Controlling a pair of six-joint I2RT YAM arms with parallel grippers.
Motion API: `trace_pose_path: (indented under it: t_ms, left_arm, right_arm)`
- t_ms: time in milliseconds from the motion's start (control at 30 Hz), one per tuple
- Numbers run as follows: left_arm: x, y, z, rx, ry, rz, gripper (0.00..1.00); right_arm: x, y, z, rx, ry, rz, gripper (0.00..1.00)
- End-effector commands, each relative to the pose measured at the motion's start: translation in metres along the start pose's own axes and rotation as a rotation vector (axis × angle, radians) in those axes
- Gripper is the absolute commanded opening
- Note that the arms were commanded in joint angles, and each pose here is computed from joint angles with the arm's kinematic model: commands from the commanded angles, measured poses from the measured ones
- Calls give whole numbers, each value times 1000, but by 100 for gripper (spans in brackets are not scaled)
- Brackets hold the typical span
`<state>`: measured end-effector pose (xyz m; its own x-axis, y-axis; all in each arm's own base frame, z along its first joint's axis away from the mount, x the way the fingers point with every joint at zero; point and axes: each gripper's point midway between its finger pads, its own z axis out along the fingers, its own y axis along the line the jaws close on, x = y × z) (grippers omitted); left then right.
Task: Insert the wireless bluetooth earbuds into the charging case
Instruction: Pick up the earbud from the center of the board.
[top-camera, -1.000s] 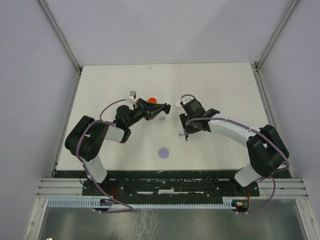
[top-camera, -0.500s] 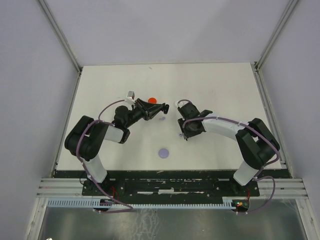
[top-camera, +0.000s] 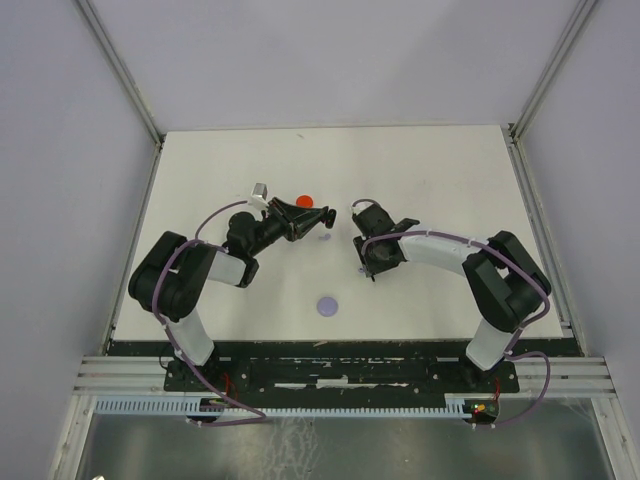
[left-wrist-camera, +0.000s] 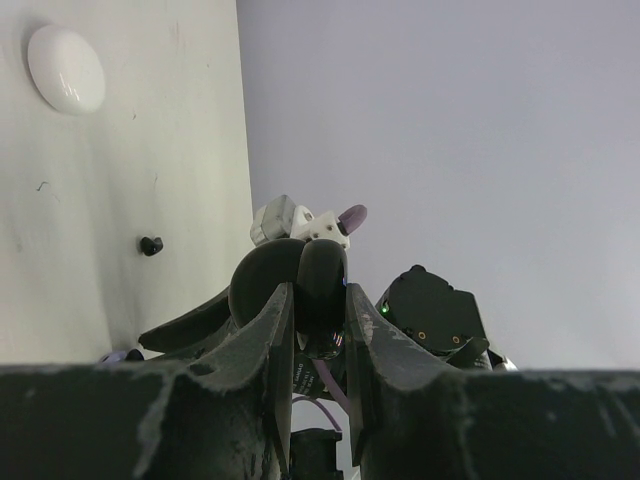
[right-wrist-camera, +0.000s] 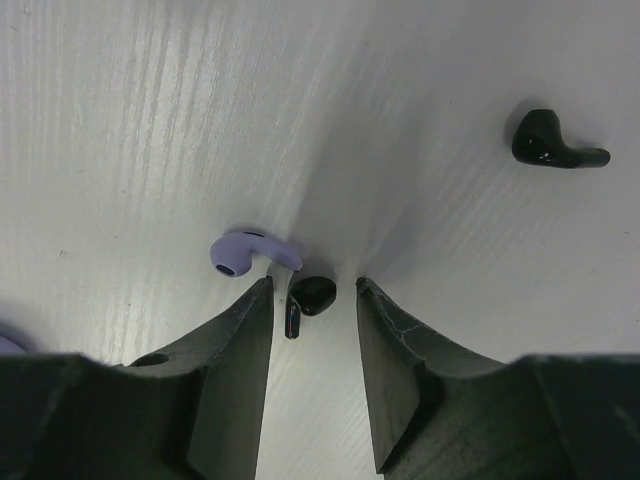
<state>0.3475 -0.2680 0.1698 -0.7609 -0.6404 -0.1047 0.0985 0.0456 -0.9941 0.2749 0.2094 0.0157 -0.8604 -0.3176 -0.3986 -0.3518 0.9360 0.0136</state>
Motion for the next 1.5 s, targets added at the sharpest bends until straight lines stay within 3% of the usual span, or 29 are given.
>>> trace_pose_path:
  t_ms: [0,600,833,1033,1200,1467]
  left_arm:
    - [-2,-19,-2,65,1,3,3]
    - [-3,-16,-5,61,-6,0,3]
    - [-2,-15,-6,60,-2,0,3]
    - [-1,-14,-6,55,1,-9,3]
    - [1,-15,-4,51,6,-30,3]
    - [7,-22,2,63,24,-73,3]
  right_arm:
    - [-22,5,-2,-2,-56,2,46]
    - [-17,3,-2,5,-39,3,31]
    - [-33,1,-15,16,-96,-8,17]
    - [-86,-1,-62,18,-310,-10,6]
    - [-134,5,-116,-50,-592,17,3]
    - [-171,18,-180,-211,-1061,31,2]
